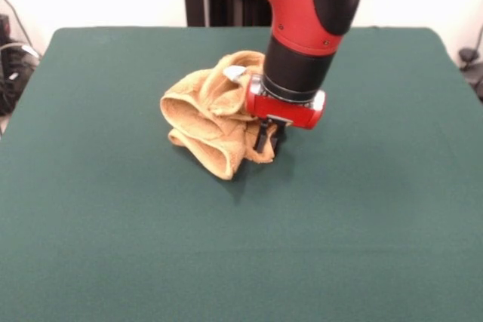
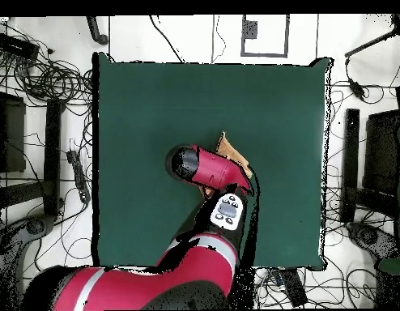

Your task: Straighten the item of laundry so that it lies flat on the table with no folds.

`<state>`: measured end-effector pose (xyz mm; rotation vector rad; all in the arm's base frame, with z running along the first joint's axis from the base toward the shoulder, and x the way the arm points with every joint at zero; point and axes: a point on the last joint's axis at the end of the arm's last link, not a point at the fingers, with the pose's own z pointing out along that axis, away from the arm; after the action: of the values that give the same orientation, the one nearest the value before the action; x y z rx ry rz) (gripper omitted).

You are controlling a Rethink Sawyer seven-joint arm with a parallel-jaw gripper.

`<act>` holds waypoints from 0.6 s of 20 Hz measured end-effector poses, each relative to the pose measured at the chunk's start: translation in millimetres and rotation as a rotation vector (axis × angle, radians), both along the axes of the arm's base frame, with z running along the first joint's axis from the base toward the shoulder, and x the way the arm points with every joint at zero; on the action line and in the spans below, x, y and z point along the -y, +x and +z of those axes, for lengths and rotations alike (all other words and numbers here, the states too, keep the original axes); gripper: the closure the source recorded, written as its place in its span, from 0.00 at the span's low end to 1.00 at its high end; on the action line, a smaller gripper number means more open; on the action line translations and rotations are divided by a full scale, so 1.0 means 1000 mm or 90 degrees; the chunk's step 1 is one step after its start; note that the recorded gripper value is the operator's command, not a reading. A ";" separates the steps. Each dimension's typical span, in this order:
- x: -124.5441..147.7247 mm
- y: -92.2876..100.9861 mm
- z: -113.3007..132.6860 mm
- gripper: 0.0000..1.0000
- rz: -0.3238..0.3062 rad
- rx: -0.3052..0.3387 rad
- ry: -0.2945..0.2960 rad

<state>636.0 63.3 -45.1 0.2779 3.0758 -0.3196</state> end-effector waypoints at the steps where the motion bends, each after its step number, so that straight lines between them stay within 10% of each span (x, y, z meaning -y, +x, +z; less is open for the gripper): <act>1: -0.002 0.001 0.000 1.00 -0.007 0.001 0.000; 12: -0.017 0.013 -0.001 1.00 -0.039 0.000 -0.004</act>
<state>648.7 80.1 -46.6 0.3725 3.0695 -0.3322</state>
